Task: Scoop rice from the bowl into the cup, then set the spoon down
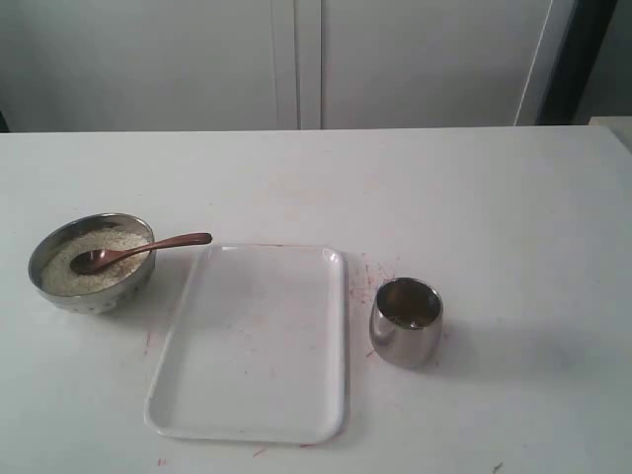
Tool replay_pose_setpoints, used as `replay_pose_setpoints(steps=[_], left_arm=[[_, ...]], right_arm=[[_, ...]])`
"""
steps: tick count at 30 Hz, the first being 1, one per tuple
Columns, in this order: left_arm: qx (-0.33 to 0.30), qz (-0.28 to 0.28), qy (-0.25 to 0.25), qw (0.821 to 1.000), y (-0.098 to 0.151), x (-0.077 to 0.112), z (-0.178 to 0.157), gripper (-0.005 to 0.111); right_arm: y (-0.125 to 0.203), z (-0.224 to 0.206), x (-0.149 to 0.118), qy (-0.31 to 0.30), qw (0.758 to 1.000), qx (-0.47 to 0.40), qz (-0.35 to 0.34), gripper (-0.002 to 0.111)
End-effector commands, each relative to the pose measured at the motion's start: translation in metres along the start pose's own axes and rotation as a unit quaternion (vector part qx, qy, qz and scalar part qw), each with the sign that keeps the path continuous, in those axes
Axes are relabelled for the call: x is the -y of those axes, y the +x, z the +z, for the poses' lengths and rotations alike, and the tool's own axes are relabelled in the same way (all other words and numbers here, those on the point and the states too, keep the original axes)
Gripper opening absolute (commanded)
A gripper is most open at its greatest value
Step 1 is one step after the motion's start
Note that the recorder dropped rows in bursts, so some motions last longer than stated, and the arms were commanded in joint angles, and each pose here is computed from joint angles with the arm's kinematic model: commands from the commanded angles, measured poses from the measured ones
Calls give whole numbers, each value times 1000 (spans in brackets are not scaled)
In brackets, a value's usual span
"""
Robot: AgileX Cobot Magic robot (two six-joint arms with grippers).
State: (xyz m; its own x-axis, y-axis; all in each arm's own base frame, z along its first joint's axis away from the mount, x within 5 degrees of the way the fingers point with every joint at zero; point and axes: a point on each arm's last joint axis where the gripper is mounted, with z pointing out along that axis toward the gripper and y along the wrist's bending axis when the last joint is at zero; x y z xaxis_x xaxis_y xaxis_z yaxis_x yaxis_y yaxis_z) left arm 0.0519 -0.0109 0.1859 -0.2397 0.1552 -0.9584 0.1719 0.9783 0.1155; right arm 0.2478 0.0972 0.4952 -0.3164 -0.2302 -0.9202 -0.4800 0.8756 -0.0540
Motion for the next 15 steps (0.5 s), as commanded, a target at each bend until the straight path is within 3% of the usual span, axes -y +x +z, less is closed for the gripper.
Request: replay_pose_setpoints(steps=[1,5,11,15], left_arm=[[-2,-4,1,1000,2,1,0,14],[-2,-4,1,1000,2,1,0,14],[-1,-2,6,1000,2,1,0,14],[-1,-2,6,1000,2,1,0,14]], right_arm=[[-5,13,-1,-24,998,-44,-31,0],[-3,36,0,-42,995,-89,-30,0],[15,72,-3,-100,977,-148,-118,0],[24,94,-8,-128,968,-167,-136,0]])
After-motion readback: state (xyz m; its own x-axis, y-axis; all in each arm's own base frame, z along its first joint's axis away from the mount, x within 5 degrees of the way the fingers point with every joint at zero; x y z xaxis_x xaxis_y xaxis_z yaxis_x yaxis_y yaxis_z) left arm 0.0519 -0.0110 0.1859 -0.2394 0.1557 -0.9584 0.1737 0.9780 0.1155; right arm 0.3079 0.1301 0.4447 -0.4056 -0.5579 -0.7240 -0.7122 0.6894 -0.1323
